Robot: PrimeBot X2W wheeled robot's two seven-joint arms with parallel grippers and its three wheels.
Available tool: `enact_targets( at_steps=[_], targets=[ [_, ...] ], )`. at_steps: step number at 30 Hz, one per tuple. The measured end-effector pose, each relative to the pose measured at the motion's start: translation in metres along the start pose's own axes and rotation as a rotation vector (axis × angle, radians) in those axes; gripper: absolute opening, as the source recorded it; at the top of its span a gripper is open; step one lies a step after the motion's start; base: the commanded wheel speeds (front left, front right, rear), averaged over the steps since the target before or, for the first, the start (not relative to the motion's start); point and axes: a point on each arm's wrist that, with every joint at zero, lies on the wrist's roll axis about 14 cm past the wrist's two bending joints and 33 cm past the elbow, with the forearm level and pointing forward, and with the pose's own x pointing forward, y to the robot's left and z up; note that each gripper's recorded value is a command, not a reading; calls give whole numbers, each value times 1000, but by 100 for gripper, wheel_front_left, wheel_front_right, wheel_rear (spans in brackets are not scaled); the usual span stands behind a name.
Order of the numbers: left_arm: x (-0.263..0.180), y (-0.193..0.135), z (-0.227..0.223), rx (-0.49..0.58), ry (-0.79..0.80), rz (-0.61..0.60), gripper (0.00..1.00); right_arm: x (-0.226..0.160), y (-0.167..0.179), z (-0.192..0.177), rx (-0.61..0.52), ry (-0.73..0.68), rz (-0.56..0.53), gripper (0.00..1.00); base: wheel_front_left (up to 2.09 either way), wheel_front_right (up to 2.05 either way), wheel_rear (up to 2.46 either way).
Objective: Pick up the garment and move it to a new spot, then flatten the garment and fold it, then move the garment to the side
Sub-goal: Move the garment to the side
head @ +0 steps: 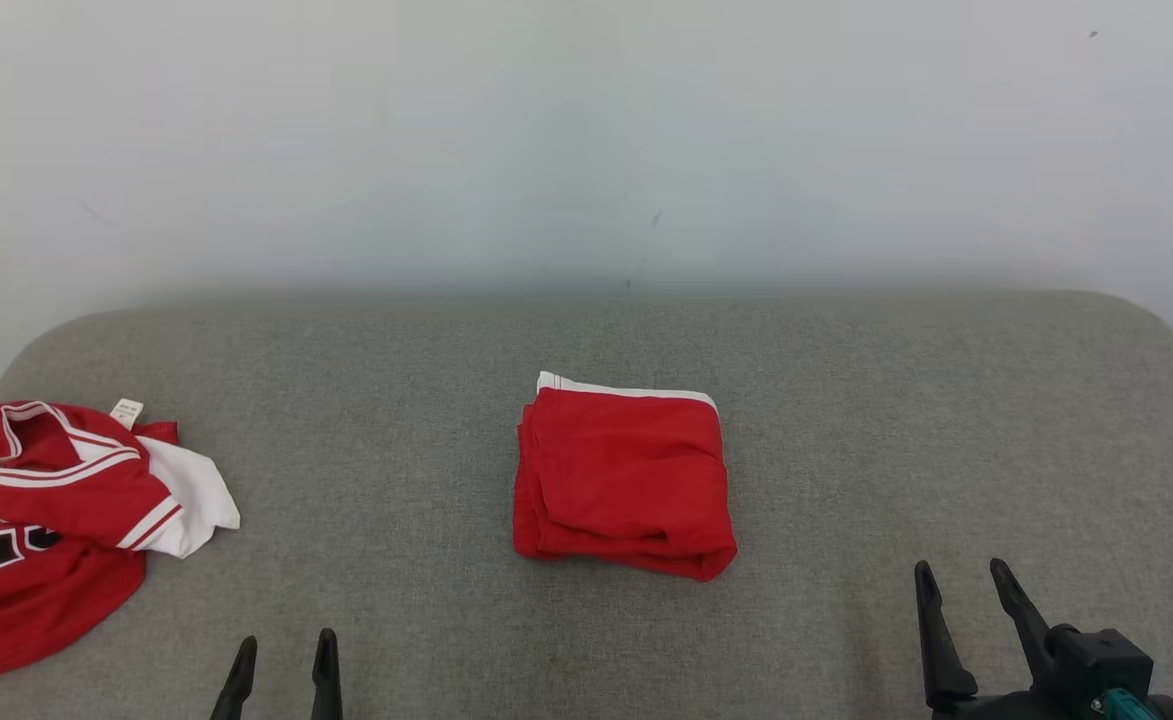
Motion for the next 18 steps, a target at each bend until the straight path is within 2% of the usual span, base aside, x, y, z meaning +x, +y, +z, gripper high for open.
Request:
enact_targets(
  at_steps=[18],
  targets=[
    [-2, 3, -3, 24, 11, 8, 100, 4, 2, -7, 9, 30, 7, 100, 0, 0, 0]
  ],
)
